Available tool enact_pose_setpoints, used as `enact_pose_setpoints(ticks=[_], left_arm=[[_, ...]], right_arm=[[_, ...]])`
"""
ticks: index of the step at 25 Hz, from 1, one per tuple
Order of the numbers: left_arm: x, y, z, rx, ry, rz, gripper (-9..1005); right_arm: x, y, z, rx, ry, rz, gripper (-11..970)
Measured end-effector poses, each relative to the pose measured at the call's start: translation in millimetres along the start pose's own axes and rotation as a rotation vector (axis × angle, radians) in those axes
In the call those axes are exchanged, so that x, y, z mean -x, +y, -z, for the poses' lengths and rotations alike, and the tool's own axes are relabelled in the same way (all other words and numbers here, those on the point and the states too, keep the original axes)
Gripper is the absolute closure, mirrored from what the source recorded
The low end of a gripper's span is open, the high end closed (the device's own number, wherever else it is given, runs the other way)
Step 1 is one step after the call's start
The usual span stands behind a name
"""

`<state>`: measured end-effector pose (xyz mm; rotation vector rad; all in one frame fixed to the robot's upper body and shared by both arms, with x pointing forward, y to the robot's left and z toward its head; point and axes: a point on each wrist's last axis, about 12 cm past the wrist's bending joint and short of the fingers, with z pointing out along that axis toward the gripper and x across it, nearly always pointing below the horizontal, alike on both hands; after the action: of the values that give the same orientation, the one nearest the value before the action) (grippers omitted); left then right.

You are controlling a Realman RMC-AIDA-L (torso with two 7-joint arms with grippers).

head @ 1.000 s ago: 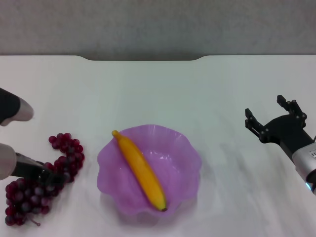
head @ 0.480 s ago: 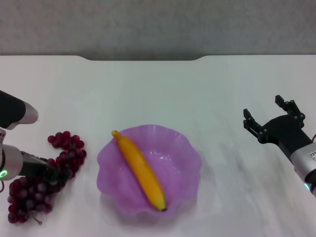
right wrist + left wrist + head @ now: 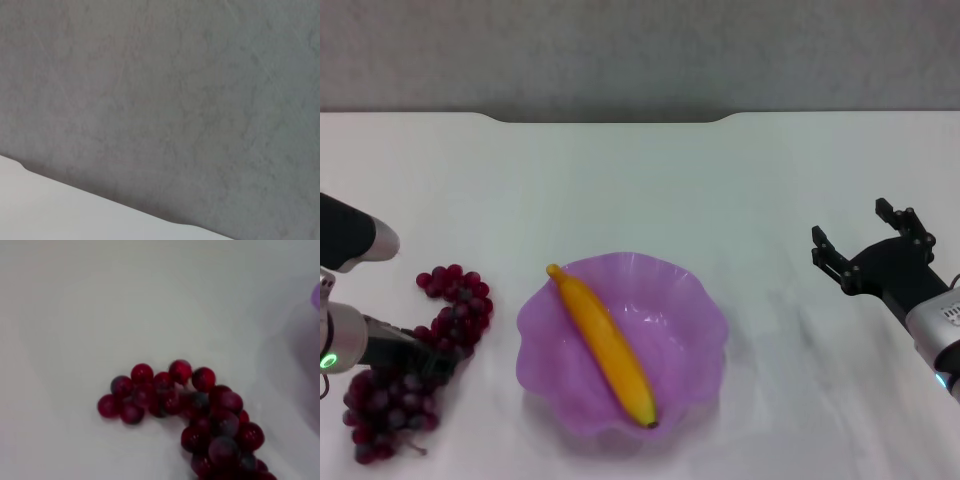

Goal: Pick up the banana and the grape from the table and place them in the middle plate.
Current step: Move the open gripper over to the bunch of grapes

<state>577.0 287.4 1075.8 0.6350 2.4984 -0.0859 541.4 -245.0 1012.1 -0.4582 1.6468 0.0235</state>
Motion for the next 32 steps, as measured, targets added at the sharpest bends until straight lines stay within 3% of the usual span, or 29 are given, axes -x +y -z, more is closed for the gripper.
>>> enact_pose_setpoints(ticks=[21, 32], left_arm=[[-2, 3.6, -4, 0.016, -0.009, 0.017, 439], [-7, 14.6, 1, 0.024, -0.042, 0.101, 516]], right_arm=[[-1, -2.3, 1, -0.013, 0.003, -0.005, 70], [-1, -2.4, 2, -0.015, 0.001, -0.006, 70]])
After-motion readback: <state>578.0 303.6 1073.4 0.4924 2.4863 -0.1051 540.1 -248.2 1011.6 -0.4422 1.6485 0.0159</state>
